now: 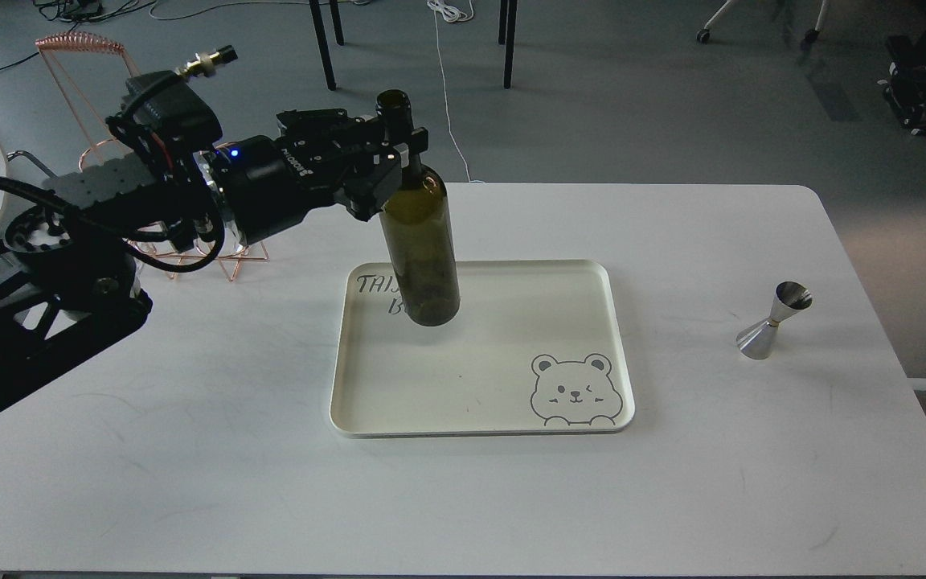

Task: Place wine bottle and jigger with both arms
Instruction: 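Carry the bottle over the copper wire rack and lower it in, then release the bottle in the rack and raise the left gripper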

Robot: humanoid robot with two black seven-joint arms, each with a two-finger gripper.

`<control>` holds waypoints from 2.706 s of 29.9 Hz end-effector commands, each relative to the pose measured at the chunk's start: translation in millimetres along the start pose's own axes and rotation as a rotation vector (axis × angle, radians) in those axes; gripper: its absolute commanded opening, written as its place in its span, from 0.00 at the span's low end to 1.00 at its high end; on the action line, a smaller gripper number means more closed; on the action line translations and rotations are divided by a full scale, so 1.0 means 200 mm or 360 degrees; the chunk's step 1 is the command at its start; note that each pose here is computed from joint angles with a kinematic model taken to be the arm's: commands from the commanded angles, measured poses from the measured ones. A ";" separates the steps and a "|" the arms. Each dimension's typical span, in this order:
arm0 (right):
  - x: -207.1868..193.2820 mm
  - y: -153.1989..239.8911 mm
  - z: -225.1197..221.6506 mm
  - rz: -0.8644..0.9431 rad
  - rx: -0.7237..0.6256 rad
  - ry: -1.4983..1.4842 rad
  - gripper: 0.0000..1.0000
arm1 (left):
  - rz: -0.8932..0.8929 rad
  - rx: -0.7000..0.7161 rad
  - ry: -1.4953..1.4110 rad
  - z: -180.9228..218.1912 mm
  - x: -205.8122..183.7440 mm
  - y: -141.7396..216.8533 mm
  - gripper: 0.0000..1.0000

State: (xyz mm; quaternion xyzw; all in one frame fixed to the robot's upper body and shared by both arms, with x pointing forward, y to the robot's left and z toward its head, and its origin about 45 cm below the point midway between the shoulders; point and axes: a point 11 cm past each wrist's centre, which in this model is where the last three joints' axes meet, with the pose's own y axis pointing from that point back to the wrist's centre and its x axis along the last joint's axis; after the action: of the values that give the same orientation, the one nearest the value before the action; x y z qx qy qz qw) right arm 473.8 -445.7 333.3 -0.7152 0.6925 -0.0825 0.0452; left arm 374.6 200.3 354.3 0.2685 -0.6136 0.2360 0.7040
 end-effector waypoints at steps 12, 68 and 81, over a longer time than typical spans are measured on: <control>0.02 0.00 0.00 0.0011 -0.0002 0.0010 0.98 | 0.0137 0.0440 -0.0151 -0.49 0.52 0.47 0.13; 0.02 0.00 0.00 0.0009 -0.0009 0.0016 0.98 | -0.0169 0.0726 -0.0073 -0.86 -0.07 0.42 0.35; 0.02 0.00 0.00 0.0012 -0.0007 0.0017 0.98 | -0.0131 0.0739 -0.0077 -0.87 -0.09 0.42 0.76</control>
State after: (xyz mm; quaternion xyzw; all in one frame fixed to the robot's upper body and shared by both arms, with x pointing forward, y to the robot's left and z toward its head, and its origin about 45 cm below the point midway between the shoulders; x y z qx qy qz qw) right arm 473.1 -450.0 332.5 -0.7127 0.6953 -0.0838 0.0400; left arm 444.1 380.5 325.6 0.4577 -0.5455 0.3308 0.6193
